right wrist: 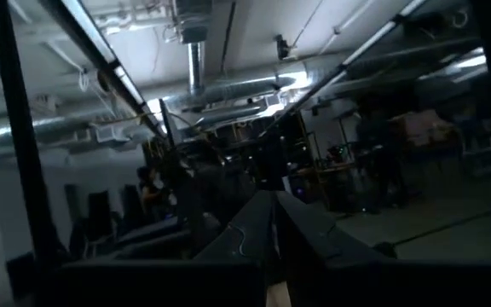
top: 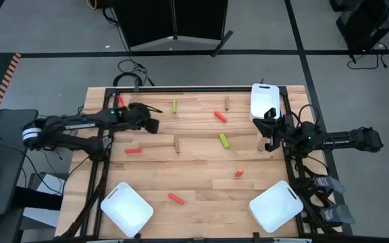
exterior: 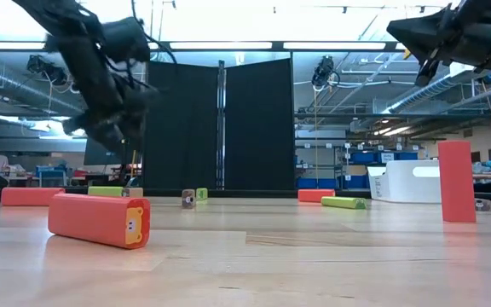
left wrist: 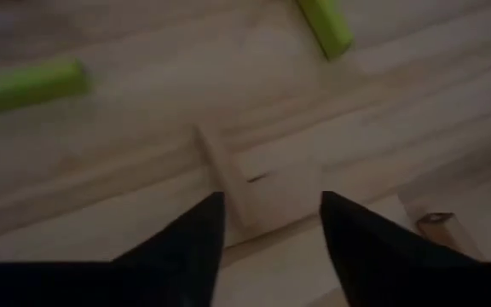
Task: Sort blocks
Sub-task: Put the brown block into the bottom left bin
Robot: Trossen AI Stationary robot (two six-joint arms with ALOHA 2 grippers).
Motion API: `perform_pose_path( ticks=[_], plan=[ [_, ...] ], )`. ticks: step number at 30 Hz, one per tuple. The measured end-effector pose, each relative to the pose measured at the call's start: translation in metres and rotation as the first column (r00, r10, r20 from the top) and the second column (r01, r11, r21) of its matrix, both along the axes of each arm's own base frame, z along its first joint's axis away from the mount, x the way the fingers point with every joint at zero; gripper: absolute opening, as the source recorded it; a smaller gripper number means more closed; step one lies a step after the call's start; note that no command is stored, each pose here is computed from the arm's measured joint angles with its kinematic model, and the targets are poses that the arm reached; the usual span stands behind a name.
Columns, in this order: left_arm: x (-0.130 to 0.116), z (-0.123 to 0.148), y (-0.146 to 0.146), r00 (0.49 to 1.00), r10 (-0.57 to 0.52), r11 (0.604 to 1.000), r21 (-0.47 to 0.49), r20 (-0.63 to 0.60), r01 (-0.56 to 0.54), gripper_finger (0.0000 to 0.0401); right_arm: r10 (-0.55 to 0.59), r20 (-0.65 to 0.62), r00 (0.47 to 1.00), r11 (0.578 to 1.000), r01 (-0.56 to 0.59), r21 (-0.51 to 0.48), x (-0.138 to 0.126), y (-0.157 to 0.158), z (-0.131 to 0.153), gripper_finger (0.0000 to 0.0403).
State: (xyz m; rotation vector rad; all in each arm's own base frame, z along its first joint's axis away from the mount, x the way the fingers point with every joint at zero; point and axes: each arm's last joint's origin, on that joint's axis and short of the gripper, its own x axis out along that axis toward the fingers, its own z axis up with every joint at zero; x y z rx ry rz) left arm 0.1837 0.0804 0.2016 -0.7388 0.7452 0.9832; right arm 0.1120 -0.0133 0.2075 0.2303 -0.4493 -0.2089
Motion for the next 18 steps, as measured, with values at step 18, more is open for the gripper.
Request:
perform_pose_path(
  ticks=[18],
  plan=[
    [0.025, -0.048, 0.014, 0.986, 0.115, 0.991, -0.058, -0.120, -0.123, 0.0319, 0.102, 0.018, 0.995, 0.994, -0.103, 0.045, 0.000, 0.002, 0.000, 0.0033]
  ],
)
